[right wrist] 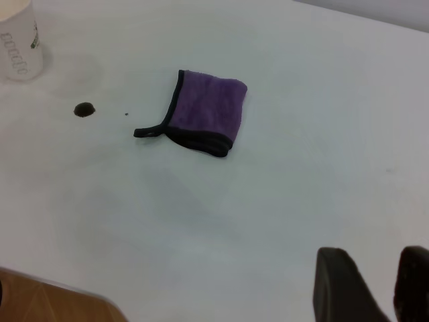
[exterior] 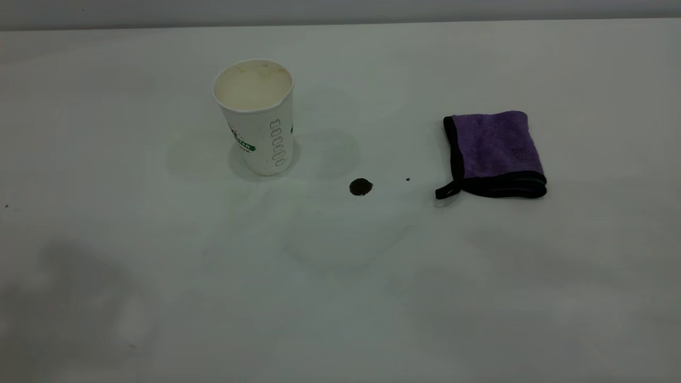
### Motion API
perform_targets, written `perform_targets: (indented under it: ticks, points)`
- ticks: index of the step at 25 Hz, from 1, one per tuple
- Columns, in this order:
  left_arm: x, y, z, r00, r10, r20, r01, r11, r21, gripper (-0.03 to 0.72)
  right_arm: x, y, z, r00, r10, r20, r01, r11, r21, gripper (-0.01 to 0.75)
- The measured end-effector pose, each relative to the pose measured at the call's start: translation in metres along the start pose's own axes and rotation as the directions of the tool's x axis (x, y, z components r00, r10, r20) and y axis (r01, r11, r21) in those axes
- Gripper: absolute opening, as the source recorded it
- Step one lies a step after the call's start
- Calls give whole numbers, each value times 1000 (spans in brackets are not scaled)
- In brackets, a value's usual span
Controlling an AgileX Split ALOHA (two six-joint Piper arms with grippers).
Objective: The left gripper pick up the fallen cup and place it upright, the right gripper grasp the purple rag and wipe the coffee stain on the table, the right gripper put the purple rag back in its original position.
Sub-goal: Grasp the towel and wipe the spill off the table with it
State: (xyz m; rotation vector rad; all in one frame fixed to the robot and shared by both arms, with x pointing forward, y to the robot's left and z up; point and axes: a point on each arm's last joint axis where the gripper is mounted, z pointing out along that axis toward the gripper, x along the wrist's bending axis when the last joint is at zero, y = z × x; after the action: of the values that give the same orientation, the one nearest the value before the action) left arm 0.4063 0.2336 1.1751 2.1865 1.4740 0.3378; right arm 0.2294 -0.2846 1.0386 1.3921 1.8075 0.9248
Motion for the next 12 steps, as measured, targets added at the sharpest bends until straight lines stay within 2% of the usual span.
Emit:
perform_targets:
  ticks: [3, 7, 12]
  points:
    - [0, -46, 13, 1000, -25, -1, 25, 997, 70, 407, 0, 0, 0, 1000, 0, 0, 0, 1000, 0, 238]
    - [1, -102, 32, 999, -43, -7, 43, 988, 146, 473, 0, 0, 0, 1000, 0, 0, 0, 1000, 0, 238]
    - [7, -155, 53, 998, -20, -63, 33, 978, 204, 510, 0, 0, 0, 1000, 0, 0, 0, 1000, 0, 238]
